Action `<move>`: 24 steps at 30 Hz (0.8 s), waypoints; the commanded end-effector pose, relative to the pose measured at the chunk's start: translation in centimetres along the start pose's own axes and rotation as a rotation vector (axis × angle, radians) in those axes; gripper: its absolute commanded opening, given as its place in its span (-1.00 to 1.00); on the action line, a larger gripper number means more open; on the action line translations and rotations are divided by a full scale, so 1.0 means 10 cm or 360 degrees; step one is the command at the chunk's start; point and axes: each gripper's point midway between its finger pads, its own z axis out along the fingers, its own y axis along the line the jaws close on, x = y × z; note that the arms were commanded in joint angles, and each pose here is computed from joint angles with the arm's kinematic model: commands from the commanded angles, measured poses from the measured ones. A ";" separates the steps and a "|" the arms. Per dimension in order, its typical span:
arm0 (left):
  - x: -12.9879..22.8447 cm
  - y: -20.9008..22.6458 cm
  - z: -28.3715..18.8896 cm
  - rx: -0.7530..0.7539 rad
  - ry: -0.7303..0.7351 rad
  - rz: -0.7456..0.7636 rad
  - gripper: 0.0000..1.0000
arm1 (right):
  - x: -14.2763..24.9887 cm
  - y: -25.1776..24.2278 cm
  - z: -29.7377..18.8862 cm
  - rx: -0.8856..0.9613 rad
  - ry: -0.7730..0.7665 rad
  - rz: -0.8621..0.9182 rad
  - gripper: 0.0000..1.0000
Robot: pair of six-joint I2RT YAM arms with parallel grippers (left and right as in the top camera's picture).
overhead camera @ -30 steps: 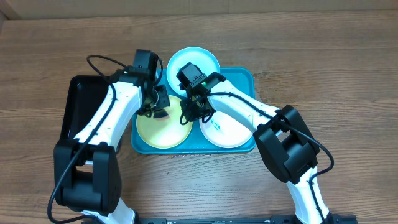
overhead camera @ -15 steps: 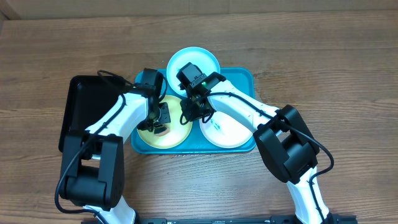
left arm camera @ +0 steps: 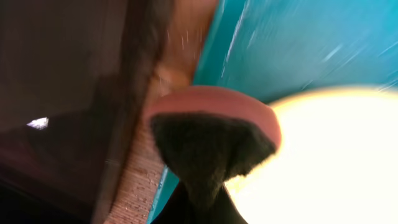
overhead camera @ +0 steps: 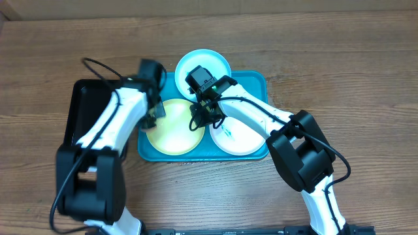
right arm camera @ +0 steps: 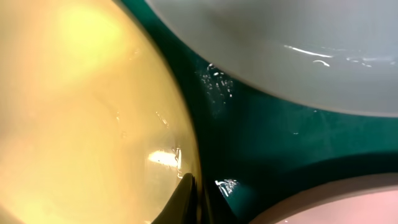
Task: Clean dirty plates on tray and stack at the side
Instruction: 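Scrub the yellow plate with the sponge in the left gripper, then return the sponge to the black tray with the left gripper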
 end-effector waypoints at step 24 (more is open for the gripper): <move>-0.38 1.56 0.11 0.0129 0.0031 -0.0847 -0.92 | -0.55 0.02 -1.16 0.0206 -0.0311 -0.0176 -0.92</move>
